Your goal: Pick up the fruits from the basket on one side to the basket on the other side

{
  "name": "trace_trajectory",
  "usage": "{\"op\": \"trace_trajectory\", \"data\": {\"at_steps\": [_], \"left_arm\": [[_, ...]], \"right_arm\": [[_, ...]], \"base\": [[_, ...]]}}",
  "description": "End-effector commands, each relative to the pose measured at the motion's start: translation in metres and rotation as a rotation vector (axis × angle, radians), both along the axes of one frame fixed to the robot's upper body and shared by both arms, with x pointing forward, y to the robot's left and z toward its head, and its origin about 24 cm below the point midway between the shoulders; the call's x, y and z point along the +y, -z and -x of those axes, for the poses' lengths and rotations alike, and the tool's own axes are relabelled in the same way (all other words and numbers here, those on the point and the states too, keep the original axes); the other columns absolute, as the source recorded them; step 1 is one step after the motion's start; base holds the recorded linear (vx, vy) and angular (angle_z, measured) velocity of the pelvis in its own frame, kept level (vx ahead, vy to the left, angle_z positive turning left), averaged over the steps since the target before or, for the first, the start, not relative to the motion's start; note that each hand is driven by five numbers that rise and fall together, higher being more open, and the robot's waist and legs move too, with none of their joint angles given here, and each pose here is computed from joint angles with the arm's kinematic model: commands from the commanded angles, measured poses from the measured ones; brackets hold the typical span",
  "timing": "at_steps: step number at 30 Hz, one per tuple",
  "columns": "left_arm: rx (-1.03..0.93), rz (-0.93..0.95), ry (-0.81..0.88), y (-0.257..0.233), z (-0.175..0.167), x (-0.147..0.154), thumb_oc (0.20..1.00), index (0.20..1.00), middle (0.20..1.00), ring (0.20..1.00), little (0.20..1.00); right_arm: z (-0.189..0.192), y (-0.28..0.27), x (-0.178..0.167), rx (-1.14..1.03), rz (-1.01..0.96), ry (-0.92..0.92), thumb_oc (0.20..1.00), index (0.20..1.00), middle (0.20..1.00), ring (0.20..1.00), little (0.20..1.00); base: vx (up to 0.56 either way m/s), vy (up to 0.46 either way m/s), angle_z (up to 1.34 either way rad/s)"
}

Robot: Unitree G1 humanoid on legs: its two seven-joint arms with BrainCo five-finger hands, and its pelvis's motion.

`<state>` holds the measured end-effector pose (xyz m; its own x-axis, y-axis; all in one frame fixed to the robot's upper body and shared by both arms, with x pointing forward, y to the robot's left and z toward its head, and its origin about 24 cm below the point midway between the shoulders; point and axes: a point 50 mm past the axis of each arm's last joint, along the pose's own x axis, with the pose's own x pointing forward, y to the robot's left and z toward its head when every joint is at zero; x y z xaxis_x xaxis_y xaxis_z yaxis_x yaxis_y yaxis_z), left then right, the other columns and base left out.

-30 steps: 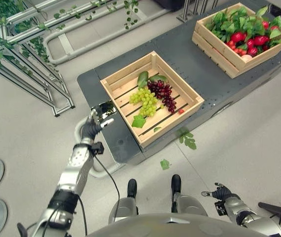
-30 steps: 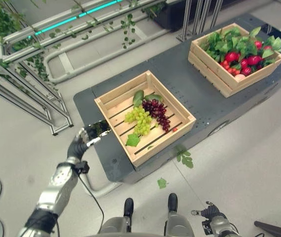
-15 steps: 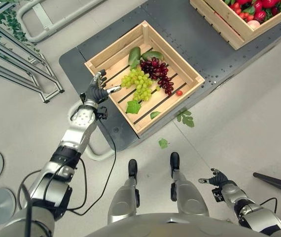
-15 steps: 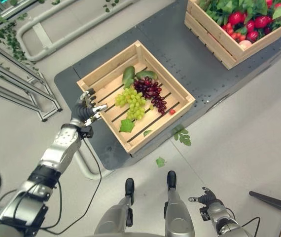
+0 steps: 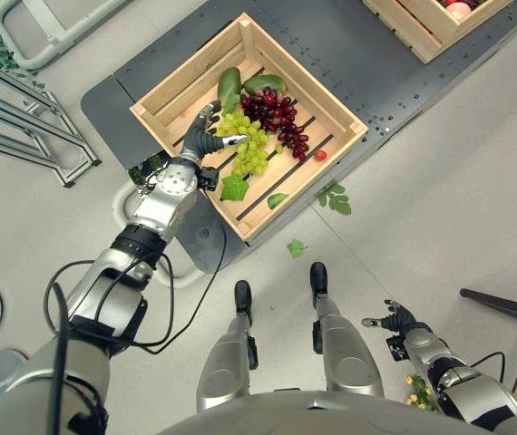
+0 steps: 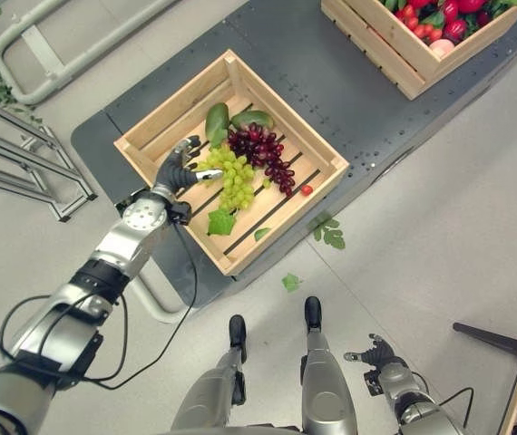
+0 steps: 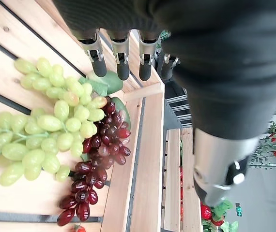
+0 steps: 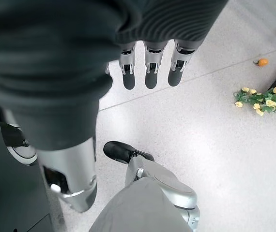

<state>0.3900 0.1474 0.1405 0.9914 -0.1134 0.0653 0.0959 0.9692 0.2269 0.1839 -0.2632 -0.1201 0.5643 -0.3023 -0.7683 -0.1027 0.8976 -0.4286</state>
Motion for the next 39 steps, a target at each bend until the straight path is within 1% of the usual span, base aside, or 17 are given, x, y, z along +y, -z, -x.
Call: {"op": "trace_trajectory", "data": {"at_steps": [1,7,19,27,31,35,36,37,39], "left_arm": [[-0.042,0.045,-0.025,-0.026,-0.014,-0.005,1.0,1.0,1.0,1.0,1.0],[0.057,0.162,-0.059,-0.001,-0.012,-0.004,1.0,1.0,1.0,1.0,1.0],[0.185,0.185,-0.162,0.037,-0.006,0.013,1.0,1.0,1.0,1.0,1.0],[0.206,0.225,-0.231,0.043,-0.005,0.023,1.0,1.0,1.0,1.0,1.0],[0.198,0.222,-0.261,0.041,-0.005,0.026,1.0,1.0,1.0,1.0,1.0],[0.185,0.154,-0.26,0.041,-0.004,0.033,1.0,1.0,1.0,1.0,1.0],[0.182,0.097,-0.279,0.041,-0.003,0.043,1.0,1.0,1.0,1.0,1.0],[0.182,0.097,-0.279,0.041,-0.003,0.043,1.0,1.0,1.0,1.0,1.0],[0.179,0.063,-0.32,0.041,0.0,0.059,1.0,1.0,1.0,1.0,1.0]], "right_arm": [[-0.001,0.002,0.008,-0.011,-0.015,0.015,1.0,1.0,1.0,1.0,1.0],[0.003,0.003,0.008,-0.007,-0.01,0.04,1.0,1.0,1.0,1.0,1.0],[-0.004,0.0,0.007,-0.041,0.0,0.053,1.0,1.0,1.0,1.0,1.0],[-0.01,-0.002,0.014,-0.071,-0.013,0.038,1.0,1.0,1.0,1.0,1.0],[-0.01,-0.002,0.017,-0.076,-0.016,0.038,1.0,1.0,1.0,1.0,1.0],[-0.008,-0.001,0.016,-0.076,-0.021,0.047,1.0,1.0,1.0,1.0,1.0],[-0.006,0.0,0.014,-0.074,-0.022,0.054,1.0,1.0,1.0,1.0,1.0],[-0.006,0.0,0.014,-0.074,-0.022,0.054,1.0,1.0,1.0,1.0,1.0],[-0.005,-0.001,0.013,-0.075,-0.023,0.055,1.0,1.0,1.0,1.0,1.0]], "base": [[-0.02,0.013,-0.04],[-0.01,0.01,-0.14],[-0.01,-0.007,-0.07],[-0.02,-0.014,-0.06],[0.0,-0.002,-0.01],[0.0,0.0,0.0],[0.0,0.0,0.0],[0.0,0.0,0.0],[0.0,0.0,0.0]]}}
